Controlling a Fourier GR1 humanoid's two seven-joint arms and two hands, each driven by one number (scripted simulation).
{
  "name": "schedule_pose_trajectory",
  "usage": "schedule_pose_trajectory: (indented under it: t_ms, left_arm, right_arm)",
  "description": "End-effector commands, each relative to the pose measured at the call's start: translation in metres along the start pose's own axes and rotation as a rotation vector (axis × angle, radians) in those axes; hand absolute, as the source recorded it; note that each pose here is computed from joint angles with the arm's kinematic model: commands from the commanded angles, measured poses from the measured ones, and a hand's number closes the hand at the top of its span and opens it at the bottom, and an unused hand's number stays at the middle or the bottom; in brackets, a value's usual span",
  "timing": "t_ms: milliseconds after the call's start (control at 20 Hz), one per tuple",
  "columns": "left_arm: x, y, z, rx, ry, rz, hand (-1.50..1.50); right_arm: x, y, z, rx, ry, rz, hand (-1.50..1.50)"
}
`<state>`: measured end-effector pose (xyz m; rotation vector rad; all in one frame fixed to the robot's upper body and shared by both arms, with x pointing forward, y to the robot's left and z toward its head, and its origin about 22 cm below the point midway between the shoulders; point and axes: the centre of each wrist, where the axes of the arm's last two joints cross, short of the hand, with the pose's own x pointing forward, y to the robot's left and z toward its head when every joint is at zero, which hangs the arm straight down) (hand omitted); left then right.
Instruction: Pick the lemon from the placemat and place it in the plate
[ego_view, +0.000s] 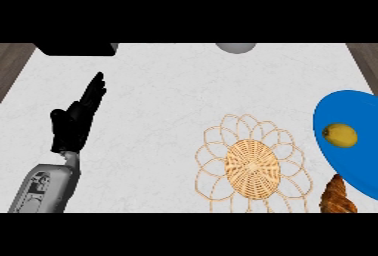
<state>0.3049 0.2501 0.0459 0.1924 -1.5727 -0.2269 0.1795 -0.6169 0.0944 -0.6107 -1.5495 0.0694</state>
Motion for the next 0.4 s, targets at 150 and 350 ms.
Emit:
schedule_pose_trajectory:
  t_ms: [150, 350]
  left_arm:
    - [-0.008, 0.004, 0.007, 0.007, -0.003, -0.007, 0.00]
    - [0.000, 0.006, 0.001, 0.007, -0.006, -0.005, 0.00]
  right_arm:
    - [0.001, -0.025, 0.021, 0.041, -0.068, -0.064, -1.50]
    - [0.005, -0.031, 0.022, 0.048, -0.042, -0.053, -1.50]
